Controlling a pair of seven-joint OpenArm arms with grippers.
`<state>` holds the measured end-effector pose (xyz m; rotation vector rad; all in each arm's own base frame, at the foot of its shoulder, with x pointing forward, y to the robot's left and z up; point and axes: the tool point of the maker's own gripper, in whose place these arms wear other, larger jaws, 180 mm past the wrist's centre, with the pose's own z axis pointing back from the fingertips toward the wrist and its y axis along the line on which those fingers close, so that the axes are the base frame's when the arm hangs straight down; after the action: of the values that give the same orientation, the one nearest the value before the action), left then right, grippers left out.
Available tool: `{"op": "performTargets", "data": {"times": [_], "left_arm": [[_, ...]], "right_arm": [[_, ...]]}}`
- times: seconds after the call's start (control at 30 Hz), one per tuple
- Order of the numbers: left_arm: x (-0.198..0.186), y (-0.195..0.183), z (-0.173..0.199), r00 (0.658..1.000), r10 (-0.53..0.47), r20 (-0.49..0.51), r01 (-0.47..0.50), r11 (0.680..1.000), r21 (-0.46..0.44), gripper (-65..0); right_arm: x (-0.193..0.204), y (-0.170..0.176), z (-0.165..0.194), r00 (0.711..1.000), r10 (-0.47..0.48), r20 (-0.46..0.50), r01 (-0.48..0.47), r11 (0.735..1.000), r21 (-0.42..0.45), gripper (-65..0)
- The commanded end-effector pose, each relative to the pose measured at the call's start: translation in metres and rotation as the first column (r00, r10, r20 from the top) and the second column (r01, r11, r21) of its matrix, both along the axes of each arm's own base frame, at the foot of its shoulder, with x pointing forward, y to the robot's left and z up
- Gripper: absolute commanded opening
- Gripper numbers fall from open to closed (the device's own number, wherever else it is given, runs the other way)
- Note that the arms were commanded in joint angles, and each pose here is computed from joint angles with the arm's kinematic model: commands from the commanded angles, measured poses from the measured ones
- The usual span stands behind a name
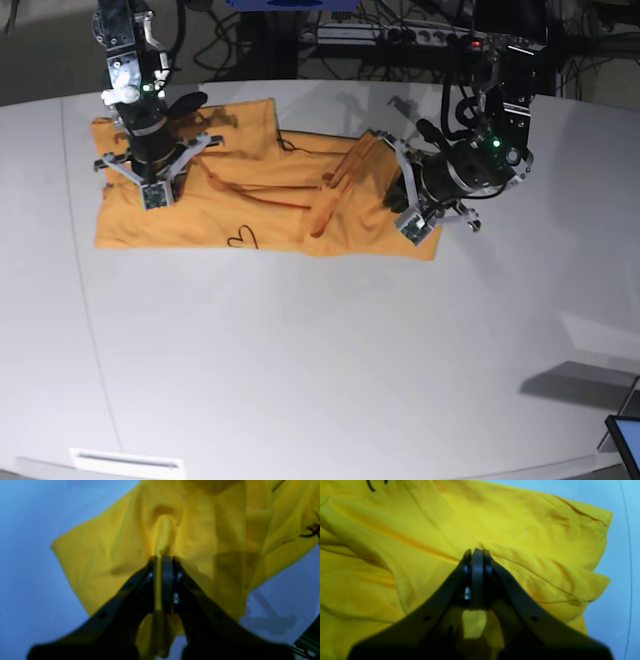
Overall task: Fold the T-shirt properly
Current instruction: 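Open the left gripper to release the folded hem and lift away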
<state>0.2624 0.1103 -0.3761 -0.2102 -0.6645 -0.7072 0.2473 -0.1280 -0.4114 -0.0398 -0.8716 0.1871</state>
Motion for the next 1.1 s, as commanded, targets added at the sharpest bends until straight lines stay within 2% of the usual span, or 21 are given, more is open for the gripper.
{"op": "performTargets", "data": {"times": [0.0, 0.23, 0.47, 0.53, 0.73, 0.83, 0.93, 1.07], "left_arm": [[0.008, 0.002, 0.009, 0.999, 0.006, 0.037, -0.005, 1.0, -0.003, -65.0], [-0.008, 0.009, -0.02, 0.998, 0.026, -0.06, -0.026, 1.0, 0.0, -65.0], [0.003, 0.002, 0.008, 1.0, 0.001, 0.03, -0.001, 1.0, -0.004, -63.8], [0.006, 0.0, 0.015, 0.999, -0.004, 0.052, 0.004, 1.0, -0.004, -59.3], [0.017, 0.029, 0.03, 0.991, 0.081, 0.103, -0.082, 0.997, 0.005, -35.9], [0.021, 0.043, 0.035, 0.986, 0.122, 0.117, -0.124, 0.992, 0.011, -27.7], [0.023, 0.058, 0.038, 0.981, 0.144, 0.129, -0.149, 0.988, 0.032, -25.9], [0.025, 0.064, 0.042, 0.981, 0.135, 0.14, -0.143, 0.989, 0.048, -25.9]], "right_arm": [[-0.008, -0.005, -0.006, 0.999, -0.011, -0.046, 0.01, 1.0, -0.019, -64.3], [-0.008, -0.005, -0.006, 0.999, -0.011, -0.046, 0.01, 1.0, -0.019, -64.3], [0.001, -0.002, 0.014, 1.0, -0.004, 0.011, 0.004, 1.0, -0.012, -64.0], [0.002, -0.002, 0.019, 1.0, -0.004, 0.023, 0.004, 1.0, -0.01, -64.0], [0.003, 0.0, 0.027, 0.999, -0.001, 0.043, 0.002, 1.0, -0.006, -63.1], [0.003, 0.001, 0.027, 0.999, 0.002, 0.044, -0.001, 1.0, -0.005, -56.3], [0.005, 0.002, 0.035, 0.998, 0.004, 0.063, -0.004, 1.0, -0.002, -46.9], [0.01, 0.005, 0.05, 0.994, 0.01, 0.105, -0.011, 1.0, 0.005, -45.3]]}}
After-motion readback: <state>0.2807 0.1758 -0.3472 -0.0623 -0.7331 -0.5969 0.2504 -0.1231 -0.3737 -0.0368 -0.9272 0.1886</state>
